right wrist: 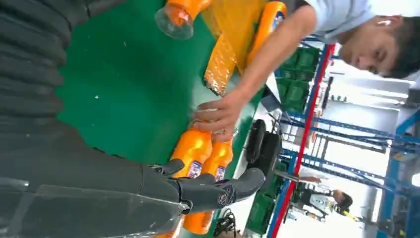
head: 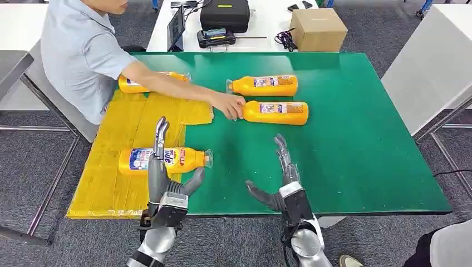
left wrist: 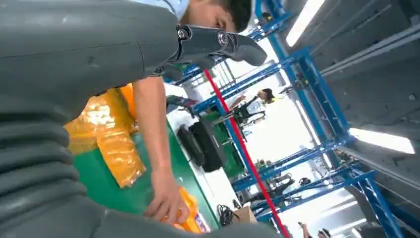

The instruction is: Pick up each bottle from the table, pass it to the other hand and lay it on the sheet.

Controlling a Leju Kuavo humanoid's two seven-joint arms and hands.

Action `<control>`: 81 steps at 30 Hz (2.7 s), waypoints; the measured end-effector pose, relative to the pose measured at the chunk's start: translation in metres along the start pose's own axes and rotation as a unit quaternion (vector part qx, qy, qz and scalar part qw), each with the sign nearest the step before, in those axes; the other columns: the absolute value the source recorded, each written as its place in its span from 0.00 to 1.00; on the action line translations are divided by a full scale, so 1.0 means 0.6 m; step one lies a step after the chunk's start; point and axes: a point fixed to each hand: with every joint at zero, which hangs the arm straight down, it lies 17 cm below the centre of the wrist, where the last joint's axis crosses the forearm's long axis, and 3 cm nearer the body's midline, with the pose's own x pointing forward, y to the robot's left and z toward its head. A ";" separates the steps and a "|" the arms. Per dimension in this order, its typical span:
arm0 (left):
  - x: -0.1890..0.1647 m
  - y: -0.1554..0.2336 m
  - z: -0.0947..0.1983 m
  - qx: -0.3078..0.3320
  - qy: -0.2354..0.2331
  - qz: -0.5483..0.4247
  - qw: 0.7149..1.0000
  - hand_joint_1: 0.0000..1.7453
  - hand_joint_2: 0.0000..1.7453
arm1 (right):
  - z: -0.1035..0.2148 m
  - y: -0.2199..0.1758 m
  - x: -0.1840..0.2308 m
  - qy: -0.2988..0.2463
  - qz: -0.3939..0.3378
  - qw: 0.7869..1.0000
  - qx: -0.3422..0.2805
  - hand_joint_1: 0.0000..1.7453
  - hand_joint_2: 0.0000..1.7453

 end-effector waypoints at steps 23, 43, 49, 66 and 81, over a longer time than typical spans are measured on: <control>-0.018 -0.108 0.092 -0.099 0.183 0.242 0.948 0.00 1.00 | 0.065 -0.164 -0.127 0.026 0.610 0.790 0.054 0.00 1.00; -0.013 -0.153 0.127 -0.175 0.208 0.251 0.929 0.00 1.00 | 0.048 -0.184 -0.277 0.151 0.534 0.815 0.167 0.00 1.00; -0.012 -0.158 0.128 -0.184 0.206 0.239 0.931 0.00 1.00 | 0.052 -0.146 -0.286 0.143 0.529 0.812 0.199 0.00 1.00; -0.001 -0.164 0.126 -0.196 0.191 0.226 0.935 0.00 1.00 | 0.040 -0.110 -0.294 0.148 0.536 0.797 0.234 0.00 1.00; -0.012 -0.160 0.139 -0.200 0.196 0.199 0.939 0.00 1.00 | 0.031 -0.124 -0.300 0.175 0.596 0.752 0.223 0.00 1.00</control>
